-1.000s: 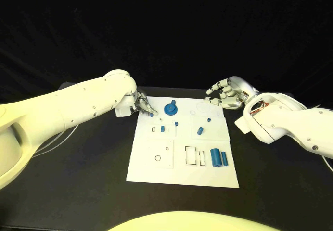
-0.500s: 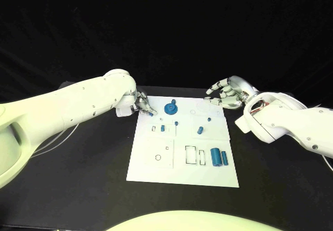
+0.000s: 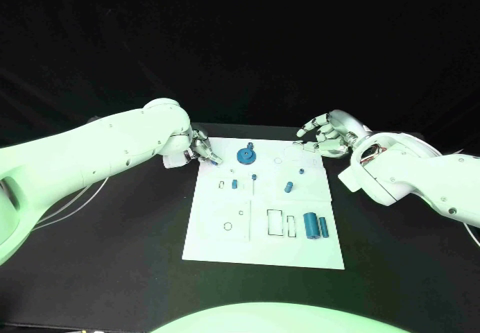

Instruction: Assemble the parts on the task board

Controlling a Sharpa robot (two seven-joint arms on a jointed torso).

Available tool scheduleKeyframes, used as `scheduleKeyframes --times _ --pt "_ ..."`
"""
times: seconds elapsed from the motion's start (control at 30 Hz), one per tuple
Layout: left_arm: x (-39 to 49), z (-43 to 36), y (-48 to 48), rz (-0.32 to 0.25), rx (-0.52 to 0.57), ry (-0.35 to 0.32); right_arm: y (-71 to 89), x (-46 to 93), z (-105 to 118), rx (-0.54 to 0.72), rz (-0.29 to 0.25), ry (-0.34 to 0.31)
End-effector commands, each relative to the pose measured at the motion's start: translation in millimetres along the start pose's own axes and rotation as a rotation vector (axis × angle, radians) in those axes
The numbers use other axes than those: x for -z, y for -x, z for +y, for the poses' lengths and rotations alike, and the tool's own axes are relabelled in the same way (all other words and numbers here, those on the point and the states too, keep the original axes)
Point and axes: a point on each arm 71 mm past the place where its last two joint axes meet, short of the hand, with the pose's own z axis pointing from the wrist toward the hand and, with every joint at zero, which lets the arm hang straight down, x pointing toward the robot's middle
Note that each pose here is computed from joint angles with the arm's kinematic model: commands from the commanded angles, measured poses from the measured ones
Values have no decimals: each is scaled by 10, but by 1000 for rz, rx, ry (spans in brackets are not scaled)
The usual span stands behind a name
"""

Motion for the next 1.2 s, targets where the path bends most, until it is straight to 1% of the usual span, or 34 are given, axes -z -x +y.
scheduleKeyframes --times 0.03,0.27,0.37,0.6,0.93,1.2 --pt "33 -24 -28 14 42 -33 -15 2 -2 6 20 3" --pt "133 -9 -104 52 73 -71 -6 5 -16 7 20 -1" --pt "176 -15 -141 66 76 -87 -4 6 -20 8 20 -2" --pt "270 -67 -234 83 72 -123 -2 6 -27 9 22 -5" --pt "351 -110 -313 65 55 -148 -4 8 -32 9 24 -7" --pt "372 -108 -354 30 20 -148 -5 7 -32 10 25 -8"
